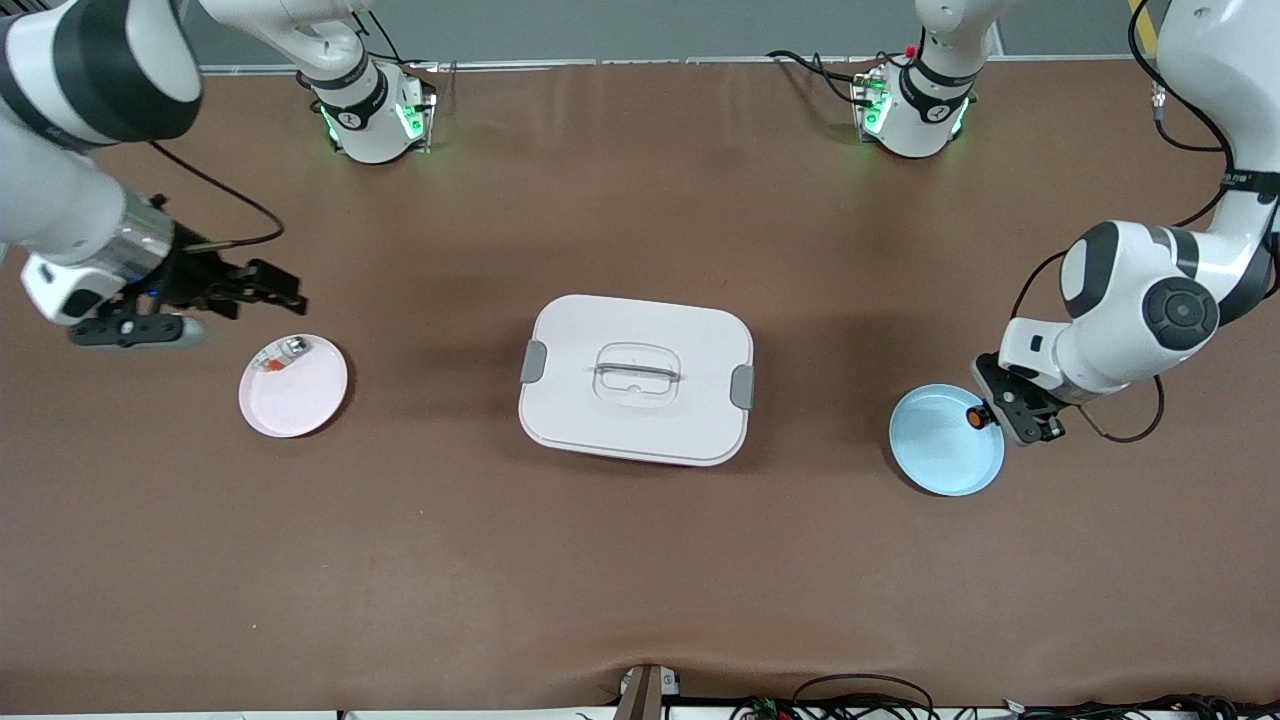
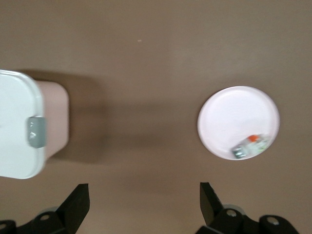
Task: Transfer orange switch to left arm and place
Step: 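Carry the switch to the blue plate with the left gripper while the right gripper withdraws, then lower the switch onto the blue plate and open the left gripper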
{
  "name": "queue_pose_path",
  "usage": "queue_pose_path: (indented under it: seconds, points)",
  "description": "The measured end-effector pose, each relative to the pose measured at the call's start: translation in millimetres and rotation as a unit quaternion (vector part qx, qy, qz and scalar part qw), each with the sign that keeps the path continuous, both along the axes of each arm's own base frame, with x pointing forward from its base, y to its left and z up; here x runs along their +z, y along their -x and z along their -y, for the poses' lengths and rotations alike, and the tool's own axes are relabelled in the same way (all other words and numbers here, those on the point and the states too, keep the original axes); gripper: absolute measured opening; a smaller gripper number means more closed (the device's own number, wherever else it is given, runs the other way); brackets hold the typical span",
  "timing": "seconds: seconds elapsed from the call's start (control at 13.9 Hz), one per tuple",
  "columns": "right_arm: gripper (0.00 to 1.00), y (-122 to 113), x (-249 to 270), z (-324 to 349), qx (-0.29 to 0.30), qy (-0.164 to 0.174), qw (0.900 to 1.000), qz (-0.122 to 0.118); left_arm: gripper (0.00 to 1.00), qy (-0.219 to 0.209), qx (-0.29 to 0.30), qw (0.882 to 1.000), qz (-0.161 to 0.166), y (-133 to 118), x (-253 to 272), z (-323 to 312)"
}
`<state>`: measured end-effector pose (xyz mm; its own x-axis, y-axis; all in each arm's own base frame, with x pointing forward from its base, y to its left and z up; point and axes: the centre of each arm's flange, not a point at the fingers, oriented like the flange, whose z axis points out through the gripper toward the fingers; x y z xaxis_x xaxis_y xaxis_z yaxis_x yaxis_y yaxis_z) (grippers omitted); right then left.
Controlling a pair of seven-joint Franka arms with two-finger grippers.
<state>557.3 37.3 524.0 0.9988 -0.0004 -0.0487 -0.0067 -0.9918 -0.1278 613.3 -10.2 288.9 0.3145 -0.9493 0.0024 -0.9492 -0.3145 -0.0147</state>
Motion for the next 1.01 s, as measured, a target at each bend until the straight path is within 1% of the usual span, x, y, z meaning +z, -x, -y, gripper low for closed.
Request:
queue_pose_path:
  seconds: [0.14,0.29,0.43,0.65,0.79,0.86,1.01]
  points:
    - [1.00,0,7,28,0.008,0.014,1.000,0.010,0.34,-0.008,-0.045,0.999,0.006,-3,-14,2]
    - [1.00,4,21,43,0.007,0.023,0.999,0.021,0.34,-0.010,-0.079,0.997,0.007,-5,-24,5]
    - [1.00,11,46,45,0.011,0.034,0.999,0.023,0.34,-0.019,-0.115,0.993,0.006,-4,-34,7]
    - [1.00,20,89,44,0.016,0.041,0.999,0.029,0.34,-0.025,-0.143,0.989,0.007,-4,-51,9]
    - [1.00,23,97,47,0.014,0.043,0.999,0.024,0.34,-0.034,-0.163,0.986,0.008,-4,-62,12]
    - [1.00,24,97,51,0.011,0.043,0.999,0.021,0.34,-0.033,-0.167,0.985,0.009,-3,-67,13]
    - [1.00,27,100,61,0.001,0.043,0.999,0.022,0.34,-0.027,-0.172,0.985,0.013,-3,-73,17]
